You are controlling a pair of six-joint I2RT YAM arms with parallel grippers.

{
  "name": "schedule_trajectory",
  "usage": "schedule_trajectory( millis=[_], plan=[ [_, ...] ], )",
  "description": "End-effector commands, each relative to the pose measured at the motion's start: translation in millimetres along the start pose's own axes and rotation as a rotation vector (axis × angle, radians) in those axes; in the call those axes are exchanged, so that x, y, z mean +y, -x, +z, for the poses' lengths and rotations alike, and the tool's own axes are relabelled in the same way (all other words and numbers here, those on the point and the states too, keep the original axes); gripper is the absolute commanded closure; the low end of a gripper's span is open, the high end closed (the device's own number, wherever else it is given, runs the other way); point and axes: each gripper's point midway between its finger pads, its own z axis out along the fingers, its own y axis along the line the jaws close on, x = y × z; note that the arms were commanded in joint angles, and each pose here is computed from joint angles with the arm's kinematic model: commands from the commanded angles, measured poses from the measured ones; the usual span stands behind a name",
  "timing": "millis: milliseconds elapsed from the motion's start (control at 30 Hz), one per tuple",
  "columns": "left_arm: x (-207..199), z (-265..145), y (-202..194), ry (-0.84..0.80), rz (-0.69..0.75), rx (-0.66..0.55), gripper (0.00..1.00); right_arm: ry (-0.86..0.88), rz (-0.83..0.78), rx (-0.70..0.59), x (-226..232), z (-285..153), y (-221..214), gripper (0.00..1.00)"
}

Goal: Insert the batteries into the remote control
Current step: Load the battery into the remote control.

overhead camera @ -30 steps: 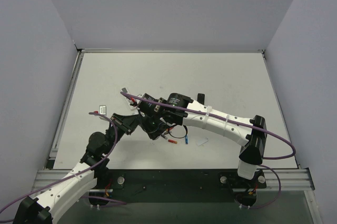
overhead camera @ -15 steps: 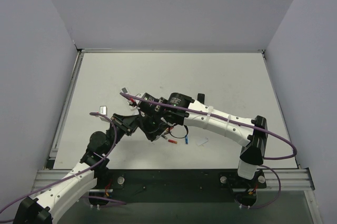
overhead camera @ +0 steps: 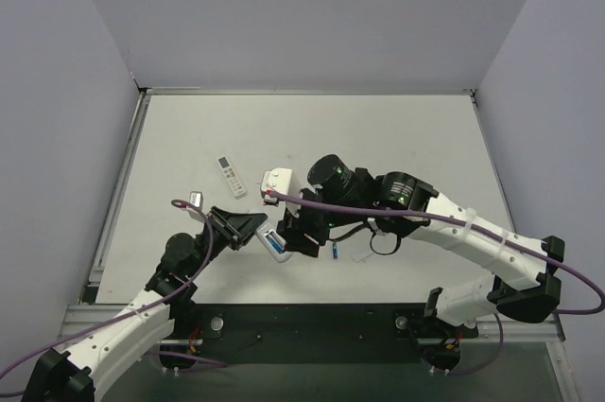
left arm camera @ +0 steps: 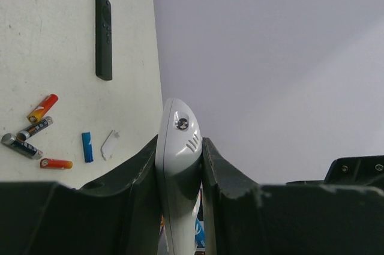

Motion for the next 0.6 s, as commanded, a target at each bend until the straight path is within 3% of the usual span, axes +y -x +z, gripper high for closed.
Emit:
schedule_trajectory(
  millis=[0,167,567],
  plan=[
    [-14,0,-12,-0.035,-0.011,0.076,1.00,0.129,-0.233,-0.073,6,8,-6,0.50],
    [-21,2,-16,-0.043,-0.005,0.107,1.00,0.217,-0.435,-0.134,15,18,-17,0.49],
    [-36,3,-22,-0.071,0.014,0.147,1.00,0.277,-0.486,-0.069,11,56,-40,0.61]
  ],
)
